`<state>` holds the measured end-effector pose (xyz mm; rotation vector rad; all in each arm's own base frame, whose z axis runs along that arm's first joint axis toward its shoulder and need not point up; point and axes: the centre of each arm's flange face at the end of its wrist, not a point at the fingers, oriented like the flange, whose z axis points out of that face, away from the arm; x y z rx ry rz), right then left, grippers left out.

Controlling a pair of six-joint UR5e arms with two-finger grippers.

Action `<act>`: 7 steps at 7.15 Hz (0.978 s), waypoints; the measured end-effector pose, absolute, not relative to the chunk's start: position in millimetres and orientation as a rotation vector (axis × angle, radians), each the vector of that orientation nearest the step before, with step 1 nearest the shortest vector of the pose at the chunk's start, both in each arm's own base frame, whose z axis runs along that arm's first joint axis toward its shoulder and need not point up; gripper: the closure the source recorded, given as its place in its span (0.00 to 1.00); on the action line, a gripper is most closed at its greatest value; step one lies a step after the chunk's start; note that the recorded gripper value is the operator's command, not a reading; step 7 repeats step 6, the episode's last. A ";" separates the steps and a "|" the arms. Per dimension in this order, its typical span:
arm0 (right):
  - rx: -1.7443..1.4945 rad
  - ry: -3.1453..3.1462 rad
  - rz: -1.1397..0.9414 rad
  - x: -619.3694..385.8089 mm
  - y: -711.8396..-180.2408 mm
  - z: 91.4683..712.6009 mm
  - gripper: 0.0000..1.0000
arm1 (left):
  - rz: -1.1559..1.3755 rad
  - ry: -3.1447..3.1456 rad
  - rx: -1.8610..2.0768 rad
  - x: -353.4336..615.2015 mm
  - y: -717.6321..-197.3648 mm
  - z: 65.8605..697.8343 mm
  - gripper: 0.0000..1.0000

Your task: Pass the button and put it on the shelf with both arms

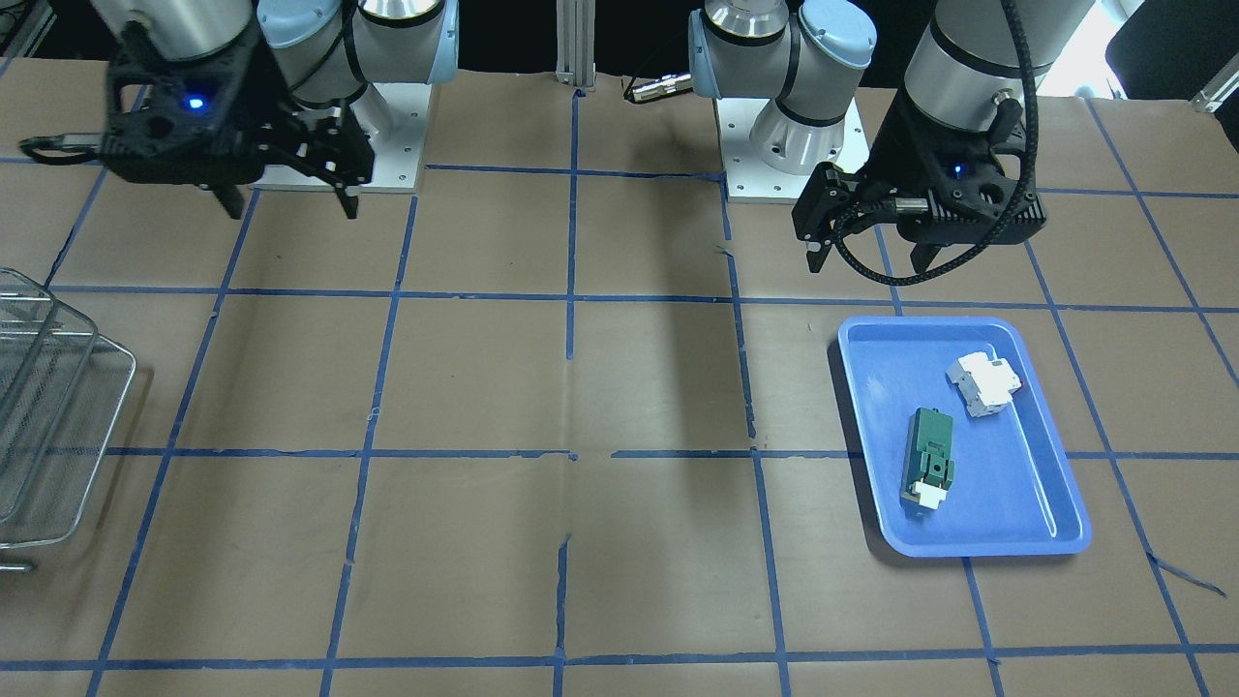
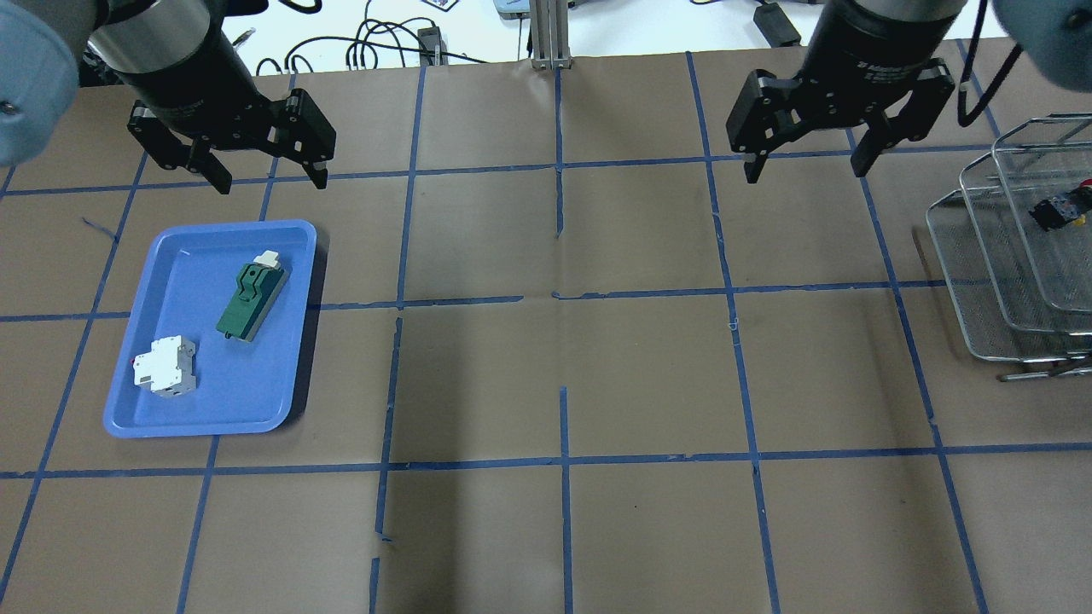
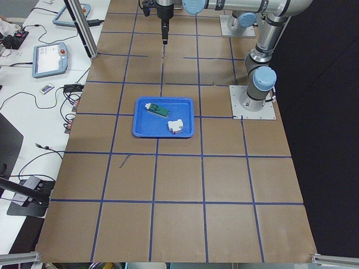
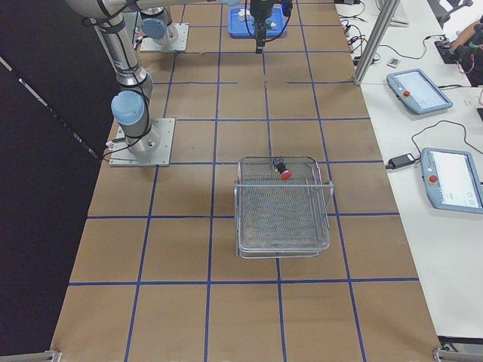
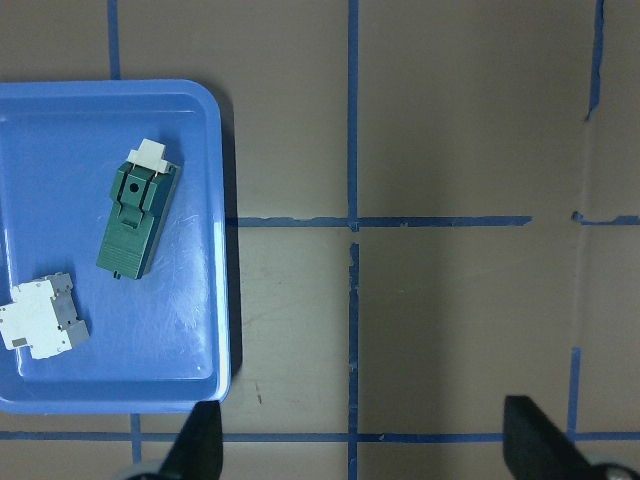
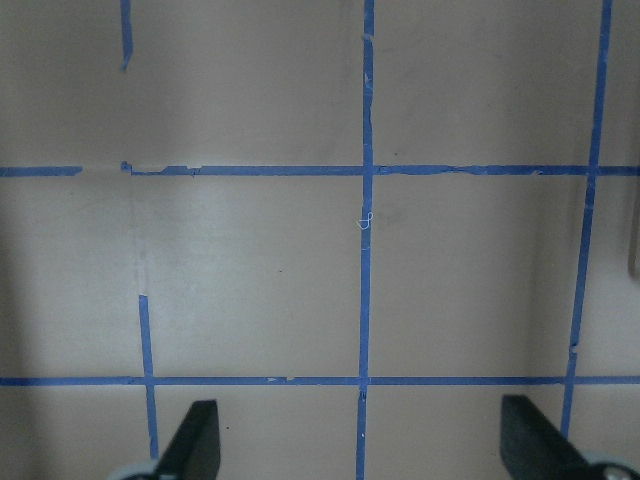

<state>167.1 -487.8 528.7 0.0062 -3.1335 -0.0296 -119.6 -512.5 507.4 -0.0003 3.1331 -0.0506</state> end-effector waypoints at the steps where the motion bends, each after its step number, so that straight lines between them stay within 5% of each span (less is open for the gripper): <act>1: -0.011 -3.112 -0.023 175.1 -487.2 527.7 0.00 | -0.053 3.133 0.030 -119.6 -512.9 508.1 0.00; 7: 0.040 -3.118 0.157 181.0 -495.9 536.3 0.00 | -0.051 3.129 0.055 -120.1 -513.0 507.8 0.00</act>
